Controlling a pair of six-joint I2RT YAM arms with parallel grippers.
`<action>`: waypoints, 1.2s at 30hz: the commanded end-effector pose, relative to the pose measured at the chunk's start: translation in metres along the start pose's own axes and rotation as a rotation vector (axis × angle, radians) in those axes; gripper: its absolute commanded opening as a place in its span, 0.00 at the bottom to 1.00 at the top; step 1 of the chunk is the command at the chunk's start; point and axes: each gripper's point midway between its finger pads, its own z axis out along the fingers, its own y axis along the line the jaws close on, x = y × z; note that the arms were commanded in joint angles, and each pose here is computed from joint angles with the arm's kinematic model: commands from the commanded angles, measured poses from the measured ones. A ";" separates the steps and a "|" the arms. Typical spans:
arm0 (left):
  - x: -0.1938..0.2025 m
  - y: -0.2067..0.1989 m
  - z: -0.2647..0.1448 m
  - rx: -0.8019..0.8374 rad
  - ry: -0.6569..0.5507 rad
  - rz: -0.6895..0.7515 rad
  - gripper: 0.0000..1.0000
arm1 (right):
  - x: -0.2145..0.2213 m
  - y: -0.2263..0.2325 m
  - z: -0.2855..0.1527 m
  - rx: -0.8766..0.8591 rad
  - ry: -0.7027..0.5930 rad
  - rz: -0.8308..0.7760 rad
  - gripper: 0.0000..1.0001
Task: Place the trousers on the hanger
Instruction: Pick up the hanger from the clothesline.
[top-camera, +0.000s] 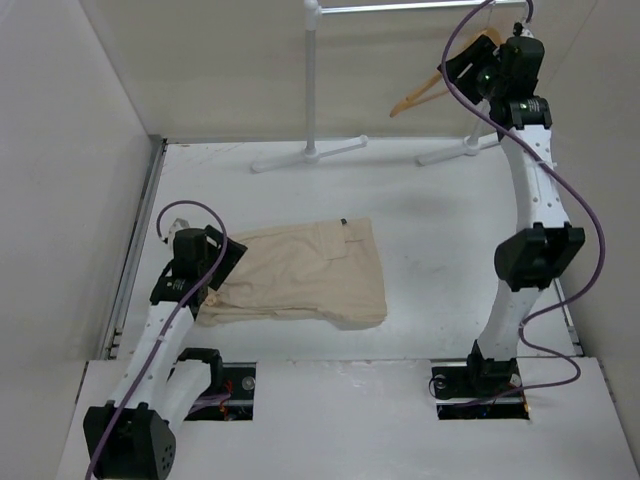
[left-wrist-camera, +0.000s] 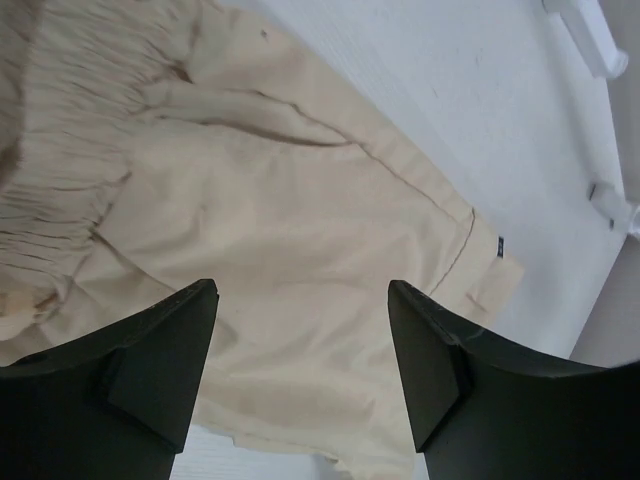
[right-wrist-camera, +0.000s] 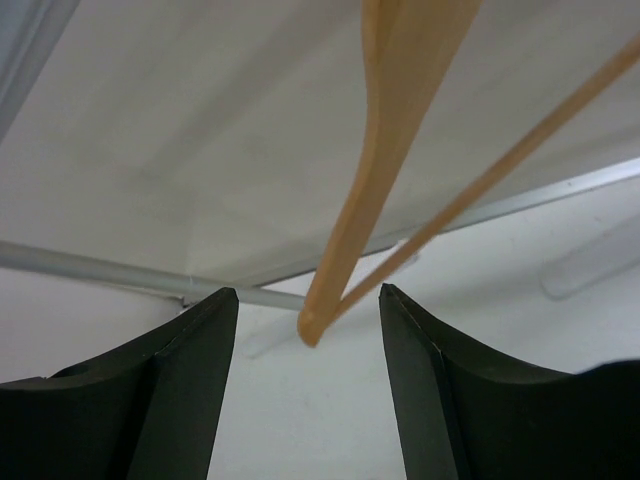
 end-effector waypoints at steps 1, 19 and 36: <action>0.008 -0.012 -0.003 0.014 0.025 0.051 0.67 | -0.022 0.028 0.009 -0.106 -0.039 0.002 0.65; 0.006 -0.017 0.003 0.001 0.035 0.088 0.68 | 0.033 0.011 0.077 -0.132 0.091 0.057 0.58; 0.002 -0.026 0.002 0.033 0.026 0.077 0.67 | 0.027 0.047 0.050 -0.185 0.088 0.019 0.19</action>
